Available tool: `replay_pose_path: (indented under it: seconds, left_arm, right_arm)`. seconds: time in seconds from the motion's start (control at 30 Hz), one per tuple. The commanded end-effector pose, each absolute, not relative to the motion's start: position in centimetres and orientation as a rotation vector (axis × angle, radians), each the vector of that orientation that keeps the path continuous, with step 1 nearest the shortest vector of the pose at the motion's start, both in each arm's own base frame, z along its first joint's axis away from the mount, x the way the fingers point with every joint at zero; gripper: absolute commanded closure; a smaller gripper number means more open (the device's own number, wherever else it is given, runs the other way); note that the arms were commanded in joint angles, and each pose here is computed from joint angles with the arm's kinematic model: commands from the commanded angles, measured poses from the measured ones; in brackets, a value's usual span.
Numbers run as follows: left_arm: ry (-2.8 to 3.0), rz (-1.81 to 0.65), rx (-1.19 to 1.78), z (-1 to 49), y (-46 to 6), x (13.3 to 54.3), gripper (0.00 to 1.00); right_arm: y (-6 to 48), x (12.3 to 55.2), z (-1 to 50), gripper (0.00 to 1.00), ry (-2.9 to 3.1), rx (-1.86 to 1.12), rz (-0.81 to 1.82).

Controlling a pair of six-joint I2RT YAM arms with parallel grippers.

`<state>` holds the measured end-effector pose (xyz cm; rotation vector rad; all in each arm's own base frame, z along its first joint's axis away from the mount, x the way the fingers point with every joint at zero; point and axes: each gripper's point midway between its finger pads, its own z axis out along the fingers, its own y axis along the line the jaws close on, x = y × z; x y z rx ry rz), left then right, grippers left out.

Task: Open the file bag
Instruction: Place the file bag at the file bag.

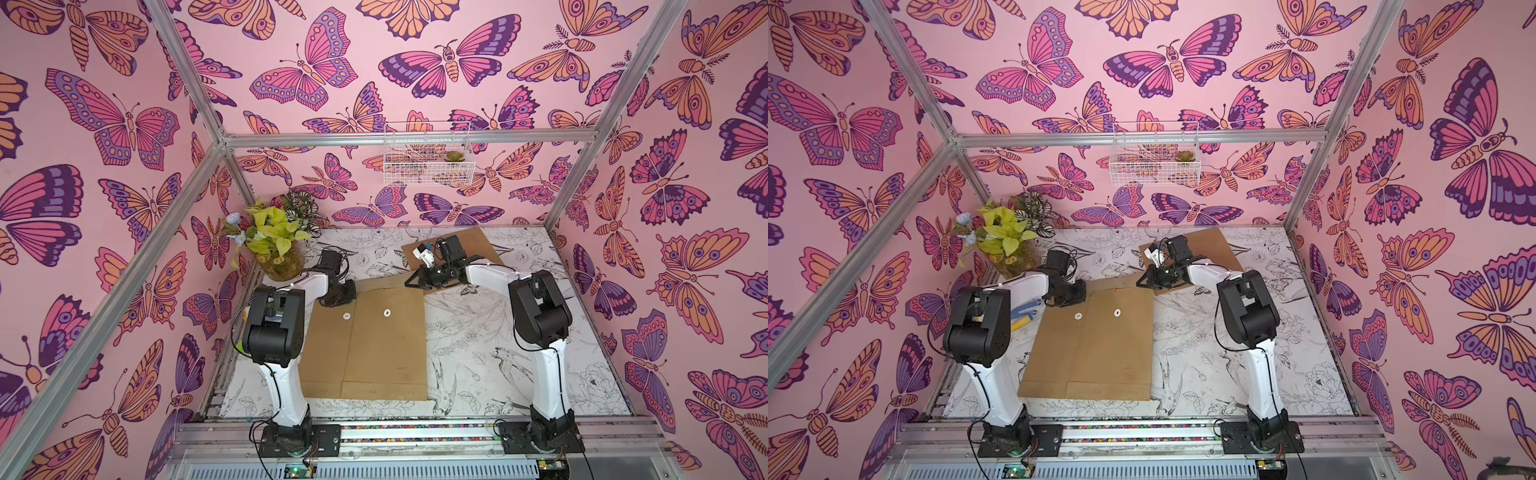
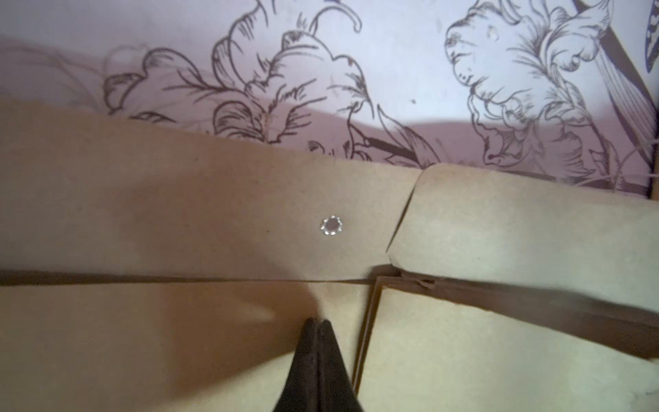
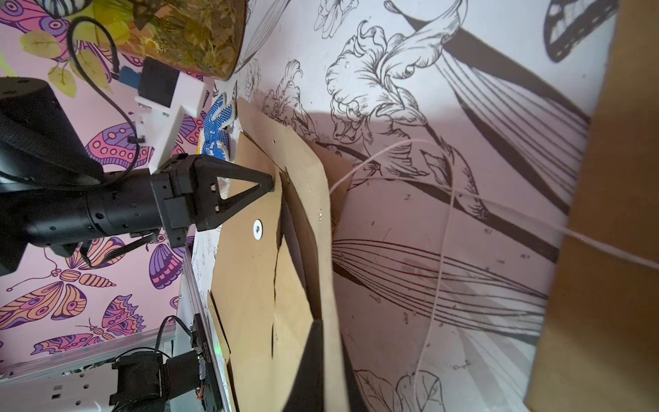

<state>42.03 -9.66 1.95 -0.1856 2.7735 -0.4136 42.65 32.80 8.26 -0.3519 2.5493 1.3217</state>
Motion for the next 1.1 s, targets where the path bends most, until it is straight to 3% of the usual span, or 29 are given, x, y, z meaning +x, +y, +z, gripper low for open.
replay_pose_path:
  seconds: [0.0,0.17,0.57,0.73,0.83,0.93,1.07]
  left_arm:
    - [2.876,-0.368,-0.198,-0.6,-8.8,40.2,0.99]
    - [2.872,-0.376,-0.197,-0.4,-8.9,40.2,0.99]
    - [2.792,-0.384,-0.161,3.3,-9.1,41.8,0.65]
    - [2.760,-0.351,-0.151,4.8,-8.6,42.1,0.51]
    - [2.728,-0.337,-0.144,6.2,-8.4,41.9,0.40]
    - [2.690,-0.339,-0.125,7.9,-8.7,41.3,0.34]
    - [2.640,-0.344,-0.051,10.2,-10.4,40.2,0.32]
  right_arm:
    - [33.4,42.6,8.0,0.99,2.554,-0.387,1.348]
    - [33.4,42.8,7.5,0.92,2.568,-0.389,1.333]
    - [31.7,42.9,6.2,0.71,2.611,-0.382,1.214]
    - [30.5,43.0,6.3,0.48,2.627,-0.373,1.140]
    - [29.0,43.4,6.4,0.20,2.632,-0.330,1.053]
    - [26.8,43.7,6.6,0.02,2.638,-0.265,0.945]
    - [23.6,44.9,7.1,0.00,2.587,-0.125,0.844]
